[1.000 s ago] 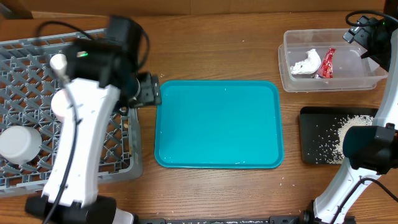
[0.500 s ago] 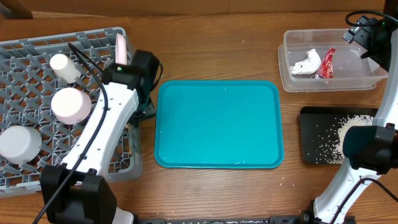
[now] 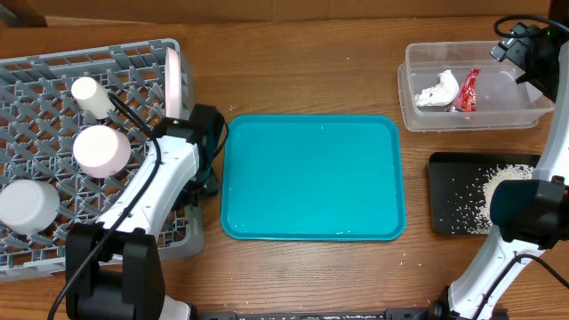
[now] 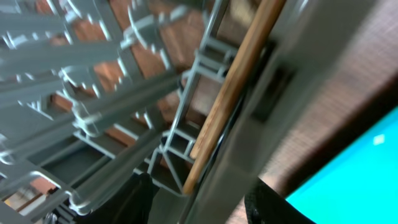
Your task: Sort waste into correct bins and load items into the dishwasher
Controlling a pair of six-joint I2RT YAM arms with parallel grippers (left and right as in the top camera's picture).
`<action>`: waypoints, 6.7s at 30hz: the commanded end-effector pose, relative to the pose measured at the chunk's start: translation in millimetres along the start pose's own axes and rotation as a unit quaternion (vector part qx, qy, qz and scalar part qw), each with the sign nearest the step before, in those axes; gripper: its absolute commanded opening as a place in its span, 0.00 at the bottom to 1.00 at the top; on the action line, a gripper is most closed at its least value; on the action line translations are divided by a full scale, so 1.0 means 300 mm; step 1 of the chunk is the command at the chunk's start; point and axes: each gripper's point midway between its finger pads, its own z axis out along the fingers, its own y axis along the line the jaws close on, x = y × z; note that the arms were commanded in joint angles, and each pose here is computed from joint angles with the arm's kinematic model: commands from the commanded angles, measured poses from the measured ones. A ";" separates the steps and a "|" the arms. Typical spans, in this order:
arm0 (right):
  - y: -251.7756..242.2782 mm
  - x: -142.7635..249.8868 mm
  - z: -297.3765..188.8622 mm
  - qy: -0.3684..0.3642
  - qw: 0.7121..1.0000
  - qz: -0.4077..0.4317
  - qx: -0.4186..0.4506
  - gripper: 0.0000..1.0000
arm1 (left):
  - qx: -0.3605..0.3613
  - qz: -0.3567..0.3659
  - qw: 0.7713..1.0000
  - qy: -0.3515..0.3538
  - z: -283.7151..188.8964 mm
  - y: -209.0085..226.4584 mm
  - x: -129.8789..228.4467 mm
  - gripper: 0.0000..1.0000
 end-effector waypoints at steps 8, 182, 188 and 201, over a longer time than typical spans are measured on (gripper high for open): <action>-0.002 -0.008 -0.048 -0.016 1.000 0.001 -0.010 1.00 | -0.028 0.002 0.999 0.034 0.030 0.053 0.073 0.25; -0.043 -0.064 -0.354 -0.144 0.988 0.023 -0.060 1.00 | 0.242 0.066 0.708 -0.660 -0.246 0.158 -0.015 1.00; 0.082 -0.089 -0.545 -0.213 0.961 0.010 -0.178 1.00 | 0.242 0.066 0.708 -0.660 -0.246 0.158 -0.015 1.00; 0.258 0.033 -0.827 -0.310 0.908 -0.105 -0.260 1.00 | 0.242 0.066 0.708 -0.660 -0.246 0.158 -0.015 1.00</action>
